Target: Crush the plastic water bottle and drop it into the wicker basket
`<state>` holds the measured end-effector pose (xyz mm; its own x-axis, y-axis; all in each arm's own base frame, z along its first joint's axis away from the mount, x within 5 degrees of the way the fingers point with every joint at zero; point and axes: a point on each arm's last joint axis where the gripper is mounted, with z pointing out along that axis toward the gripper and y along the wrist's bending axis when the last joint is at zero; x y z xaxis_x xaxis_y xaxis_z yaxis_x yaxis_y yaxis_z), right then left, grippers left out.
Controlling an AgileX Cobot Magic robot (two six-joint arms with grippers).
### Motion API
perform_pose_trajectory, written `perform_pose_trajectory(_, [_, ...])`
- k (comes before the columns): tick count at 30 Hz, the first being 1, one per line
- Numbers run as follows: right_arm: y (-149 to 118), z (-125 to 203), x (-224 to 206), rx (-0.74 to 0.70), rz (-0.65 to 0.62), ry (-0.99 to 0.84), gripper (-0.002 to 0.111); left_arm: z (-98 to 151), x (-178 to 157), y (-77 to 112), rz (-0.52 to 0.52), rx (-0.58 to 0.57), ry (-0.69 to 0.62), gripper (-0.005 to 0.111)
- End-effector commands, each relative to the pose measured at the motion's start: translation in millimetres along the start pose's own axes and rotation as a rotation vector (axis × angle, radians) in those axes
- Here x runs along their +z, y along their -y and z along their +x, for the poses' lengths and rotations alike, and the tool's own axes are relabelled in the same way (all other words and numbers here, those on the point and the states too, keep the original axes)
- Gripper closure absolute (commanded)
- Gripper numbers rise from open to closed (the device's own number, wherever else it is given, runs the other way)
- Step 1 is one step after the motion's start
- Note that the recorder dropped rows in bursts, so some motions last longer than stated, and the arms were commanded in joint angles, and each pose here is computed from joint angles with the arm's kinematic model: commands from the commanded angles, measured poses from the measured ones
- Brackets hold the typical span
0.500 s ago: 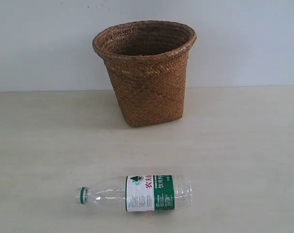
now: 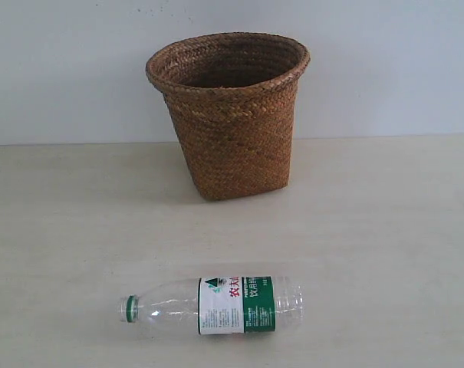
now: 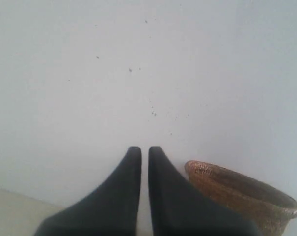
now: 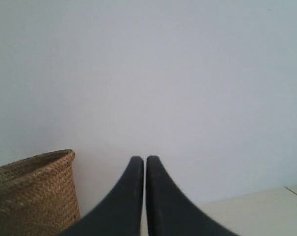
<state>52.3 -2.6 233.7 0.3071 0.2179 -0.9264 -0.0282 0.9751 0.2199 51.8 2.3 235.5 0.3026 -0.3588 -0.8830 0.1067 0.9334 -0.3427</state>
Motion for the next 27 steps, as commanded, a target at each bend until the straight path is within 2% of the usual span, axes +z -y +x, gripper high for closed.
perform_pose_trajectory(1, [-6.2, -26.4, 4.9, 0.005, -0.007, 0.038, 0.108, -11.3, 3.1, 3.4, 0.003, -0.049, 0.038, 0.102])
perform_pose_trajectory(5, [-12.6, -52.7, 19.0, 0.004, -0.010, 0.046, 0.108, -30.5, 19.0, 11.3, -0.004, -0.048, 0.020, 0.102])
perform_pose_trajectory(11, [-20.2, -83.7, 54.4, -0.047, 0.004, -0.020, 0.108, -62.0, 63.9, 27.1, -0.021, -0.017, -0.080, 0.102])
perform_pose_trajectory(21, [-25.8, -104.1, 119.6, -0.156, 0.026, -0.197, 0.108, -72.1, 145.1, 39.0, -0.061, 0.127, -0.371, 0.102])
perform_pose_trajectory(27, [-23.2, -90.5, 146.3, -0.292, 0.023, -0.390, 0.108, -62.8, 176.6, 39.0, -0.054, 0.285, -0.547, 0.102])
